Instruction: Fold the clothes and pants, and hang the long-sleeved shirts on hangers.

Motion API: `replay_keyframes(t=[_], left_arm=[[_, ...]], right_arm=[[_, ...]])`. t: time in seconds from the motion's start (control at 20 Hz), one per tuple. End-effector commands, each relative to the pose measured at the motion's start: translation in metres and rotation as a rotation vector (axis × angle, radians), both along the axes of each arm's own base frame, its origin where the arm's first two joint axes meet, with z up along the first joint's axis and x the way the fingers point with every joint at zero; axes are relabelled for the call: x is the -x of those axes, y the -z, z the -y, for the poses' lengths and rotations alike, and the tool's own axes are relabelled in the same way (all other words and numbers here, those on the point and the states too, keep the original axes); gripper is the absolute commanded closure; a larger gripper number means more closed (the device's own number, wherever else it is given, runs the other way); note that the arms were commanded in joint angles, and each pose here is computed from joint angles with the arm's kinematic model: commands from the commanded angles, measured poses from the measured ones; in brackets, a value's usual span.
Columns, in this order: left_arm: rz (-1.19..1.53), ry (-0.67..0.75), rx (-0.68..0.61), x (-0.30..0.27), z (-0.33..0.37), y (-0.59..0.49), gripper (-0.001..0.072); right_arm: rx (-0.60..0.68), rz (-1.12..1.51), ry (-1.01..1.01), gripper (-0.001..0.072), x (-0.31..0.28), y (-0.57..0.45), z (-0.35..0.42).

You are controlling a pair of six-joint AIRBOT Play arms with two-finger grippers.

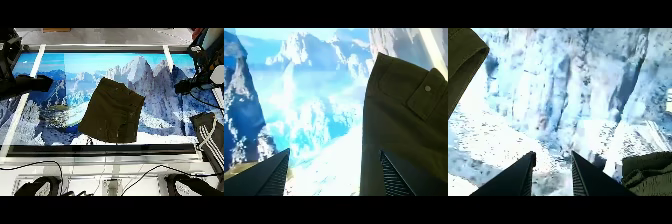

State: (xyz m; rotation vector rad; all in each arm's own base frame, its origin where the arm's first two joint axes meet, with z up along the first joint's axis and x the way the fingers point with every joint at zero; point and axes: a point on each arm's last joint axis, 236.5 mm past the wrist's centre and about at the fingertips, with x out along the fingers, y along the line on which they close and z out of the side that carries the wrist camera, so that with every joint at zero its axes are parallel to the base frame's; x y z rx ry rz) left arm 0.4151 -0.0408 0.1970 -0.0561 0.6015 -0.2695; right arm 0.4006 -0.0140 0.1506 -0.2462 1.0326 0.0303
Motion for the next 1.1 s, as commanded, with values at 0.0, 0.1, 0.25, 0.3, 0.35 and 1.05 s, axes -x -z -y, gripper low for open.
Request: replay_keyframes(t=[0.0, 0.1, 0.25, 0.3, 0.35, 1.05], left_arm=[[0.002, -0.001, 0.0, 0.0, 0.0, -0.001, 0.0049], [0.002, -0.001, 0.0, 0.0, 0.0, -0.001, 0.0049], [0.002, -0.001, 0.0, 0.0, 0.0, -0.001, 0.0049], [0.003, -0.001, 0.001, 0.0, 0.0, -0.001, 0.0049], [0.003, 0.0, 0.003, 0.0, 0.0, -0.001, 0.0049], [-0.088, 0.033, -0.004, 0.009, 0.005, 0.02, 0.0052]], right_arm=[[-0.002, 0.001, 0.001, 0.0441, 0.0, 0.0, 0.0], [-0.01, 0.001, -0.002, 0.0441, 0.0, 0.0, -0.002], [-0.042, -0.007, -0.011, 0.0454, 0.0, 0.003, -0.01], [-0.036, -0.038, -0.01, 0.0532, 0.005, 0.012, -0.008], [-0.012, -0.099, -0.011, 0.0669, 0.015, 0.028, -0.004], [-0.873, -0.597, 0.014, 0.0225, 0.169, 0.236, -0.174]])
